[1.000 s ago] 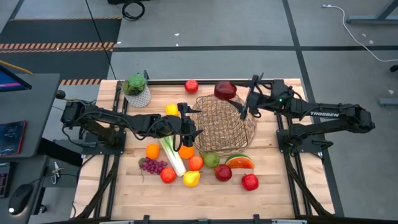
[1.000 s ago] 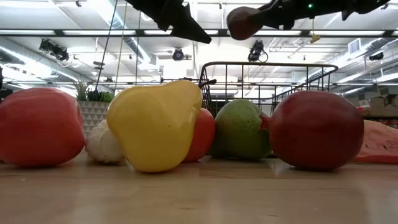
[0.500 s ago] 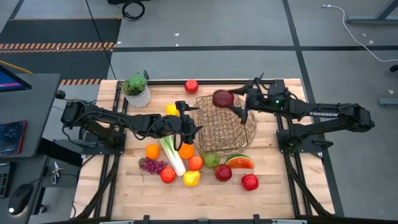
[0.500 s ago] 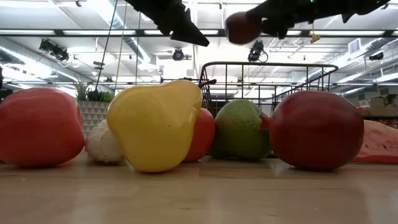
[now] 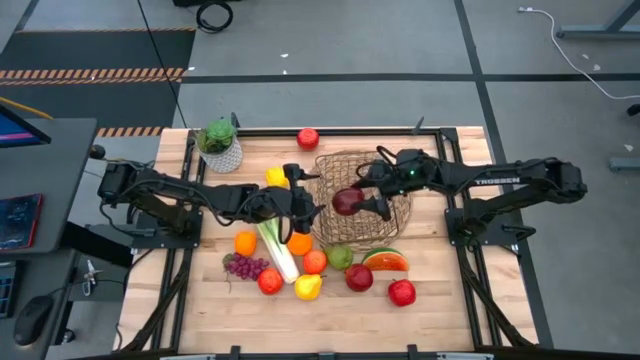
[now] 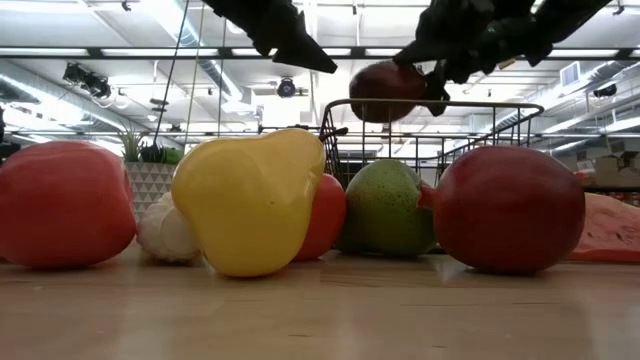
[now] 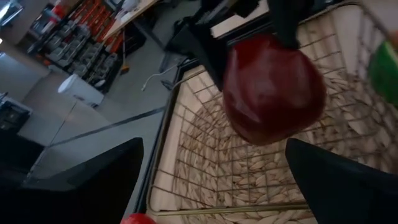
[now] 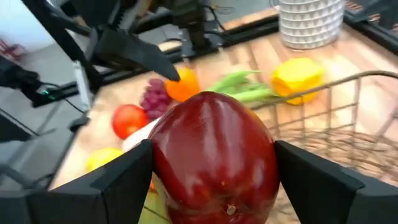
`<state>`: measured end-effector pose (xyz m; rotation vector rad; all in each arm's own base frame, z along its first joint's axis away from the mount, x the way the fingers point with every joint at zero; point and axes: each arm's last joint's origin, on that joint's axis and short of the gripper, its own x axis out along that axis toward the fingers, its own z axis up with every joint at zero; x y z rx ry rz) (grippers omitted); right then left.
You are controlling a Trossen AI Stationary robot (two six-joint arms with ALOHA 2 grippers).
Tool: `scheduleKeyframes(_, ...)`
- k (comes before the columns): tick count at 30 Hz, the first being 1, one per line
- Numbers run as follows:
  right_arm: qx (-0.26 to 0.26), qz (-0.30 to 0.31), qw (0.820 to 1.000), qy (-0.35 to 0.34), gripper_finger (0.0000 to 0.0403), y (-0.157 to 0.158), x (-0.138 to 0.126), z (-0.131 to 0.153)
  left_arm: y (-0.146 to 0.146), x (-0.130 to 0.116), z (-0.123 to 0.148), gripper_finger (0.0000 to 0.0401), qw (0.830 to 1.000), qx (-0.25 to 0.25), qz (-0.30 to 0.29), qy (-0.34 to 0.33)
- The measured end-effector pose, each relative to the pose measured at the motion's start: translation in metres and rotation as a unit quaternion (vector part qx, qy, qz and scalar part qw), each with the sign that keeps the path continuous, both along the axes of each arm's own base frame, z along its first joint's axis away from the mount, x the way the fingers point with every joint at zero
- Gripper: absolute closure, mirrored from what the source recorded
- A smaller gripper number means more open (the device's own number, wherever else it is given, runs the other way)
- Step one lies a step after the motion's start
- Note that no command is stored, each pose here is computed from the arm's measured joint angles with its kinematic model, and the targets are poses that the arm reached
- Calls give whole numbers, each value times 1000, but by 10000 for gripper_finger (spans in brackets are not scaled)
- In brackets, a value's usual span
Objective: Build produce basket
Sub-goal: Put the dark red apple into the brown wire basket
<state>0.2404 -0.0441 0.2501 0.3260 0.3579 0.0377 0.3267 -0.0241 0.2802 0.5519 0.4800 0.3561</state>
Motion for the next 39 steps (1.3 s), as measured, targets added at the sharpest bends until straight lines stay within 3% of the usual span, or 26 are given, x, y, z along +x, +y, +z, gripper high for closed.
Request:
scheduleKeyframes(10,39,36,996,-70,74,0,-5,20,-2,1,2,1,998,49,-36,16)
scheduleKeyframes(18,35,52,993,-103,74,1,-5,27,1,4,9,1,998,38,-33,-27)
scheduleKeyframes(23,27,54,984,-165,74,1,-4,39,0,4,9,1,998,36,-41,-28)
scheduleKeyframes(33,13,54,972,-227,74,10,6,45,2,15,12,1,986,161,-46,-24)
scheduleKeyframes(39,12,40,974,-222,74,11,18,35,1,21,11,1,979,191,-49,-41)
